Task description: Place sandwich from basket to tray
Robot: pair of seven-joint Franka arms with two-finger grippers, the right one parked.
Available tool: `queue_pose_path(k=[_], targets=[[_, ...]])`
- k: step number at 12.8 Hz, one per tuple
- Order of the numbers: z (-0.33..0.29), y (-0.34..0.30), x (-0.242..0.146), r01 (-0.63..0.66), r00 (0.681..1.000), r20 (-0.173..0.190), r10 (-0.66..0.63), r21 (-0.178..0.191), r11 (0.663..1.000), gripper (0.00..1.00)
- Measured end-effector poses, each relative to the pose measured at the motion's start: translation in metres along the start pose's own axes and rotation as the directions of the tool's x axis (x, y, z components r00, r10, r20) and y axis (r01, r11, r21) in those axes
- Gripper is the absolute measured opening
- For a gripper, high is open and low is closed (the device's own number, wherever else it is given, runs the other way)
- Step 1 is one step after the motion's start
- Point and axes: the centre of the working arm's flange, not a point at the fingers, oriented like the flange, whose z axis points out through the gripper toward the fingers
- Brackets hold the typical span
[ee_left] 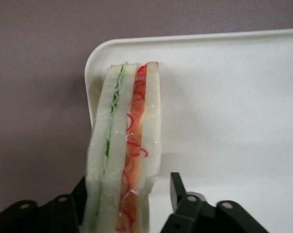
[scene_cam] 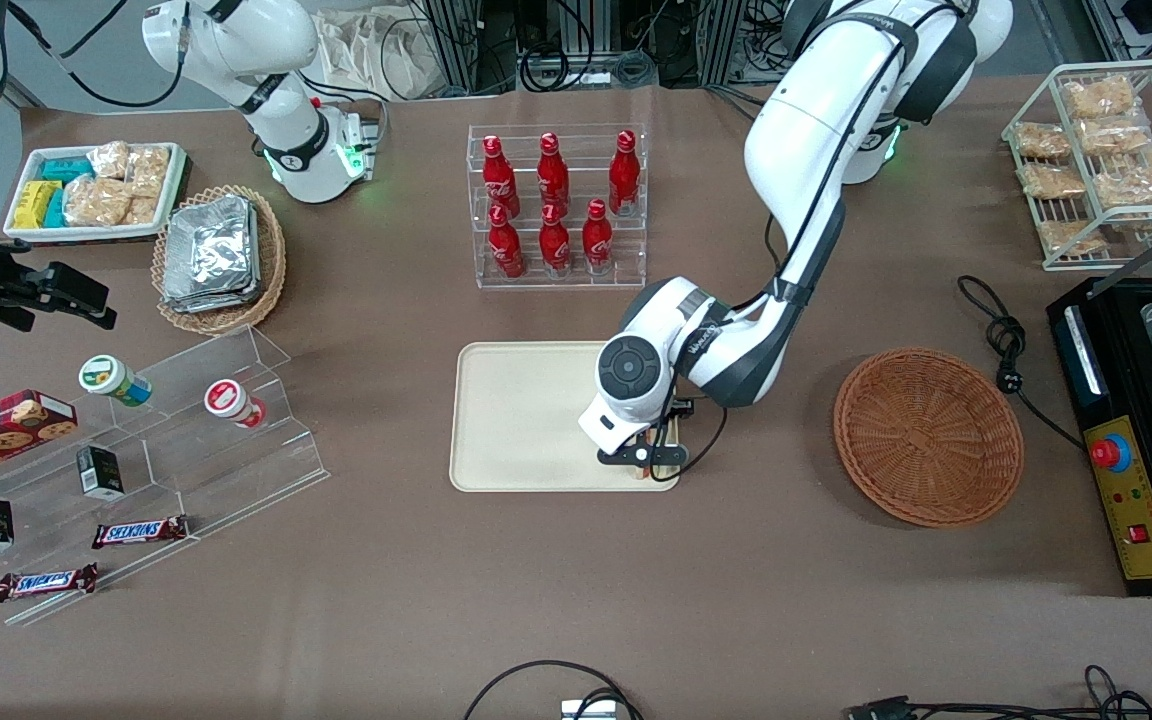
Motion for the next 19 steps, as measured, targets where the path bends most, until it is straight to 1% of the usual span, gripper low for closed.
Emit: queue_pose_path(k=[2, 3, 7, 10, 12, 13, 14, 15, 16, 17, 18, 19], targets=[[-0.016, -0.006, 0.002, 0.009, 1.000, -0.020, -0.009, -0.013, 1.000, 0.98], [-0.030, -0.015, 0.004, 0.019, 0.999, -0.035, -0.020, -0.024, 1.000, 1.00], [-0.106, -0.067, 0.007, 0.077, 0.991, -0.103, -0.084, -0.070, 0.995, 1.00], [-0.162, -0.141, 0.012, 0.091, 0.982, -0.157, -0.106, -0.097, 0.991, 1.00], [-0.202, -0.201, 0.007, 0.127, 0.971, -0.190, -0.147, -0.113, 0.985, 1.00], [-0.222, -0.236, -0.001, 0.142, 0.967, -0.195, -0.162, -0.111, 0.984, 1.00], [-0.242, -0.271, -0.013, 0.136, 0.969, -0.191, -0.153, -0.101, 0.986, 1.00], [-0.259, -0.304, -0.028, 0.120, 0.975, -0.180, -0.134, -0.089, 0.989, 1.00], [-0.274, -0.335, -0.044, 0.115, 0.979, -0.159, -0.127, -0.084, 0.990, 1.00], [-0.285, -0.361, -0.059, 0.123, 0.982, -0.131, -0.135, -0.096, 0.988, 1.00], [-0.294, -0.382, -0.072, 0.124, 0.985, -0.112, -0.135, -0.106, 0.987, 1.00], [-0.300, -0.396, -0.082, 0.112, 0.987, -0.103, -0.123, -0.105, 0.988, 1.00]])
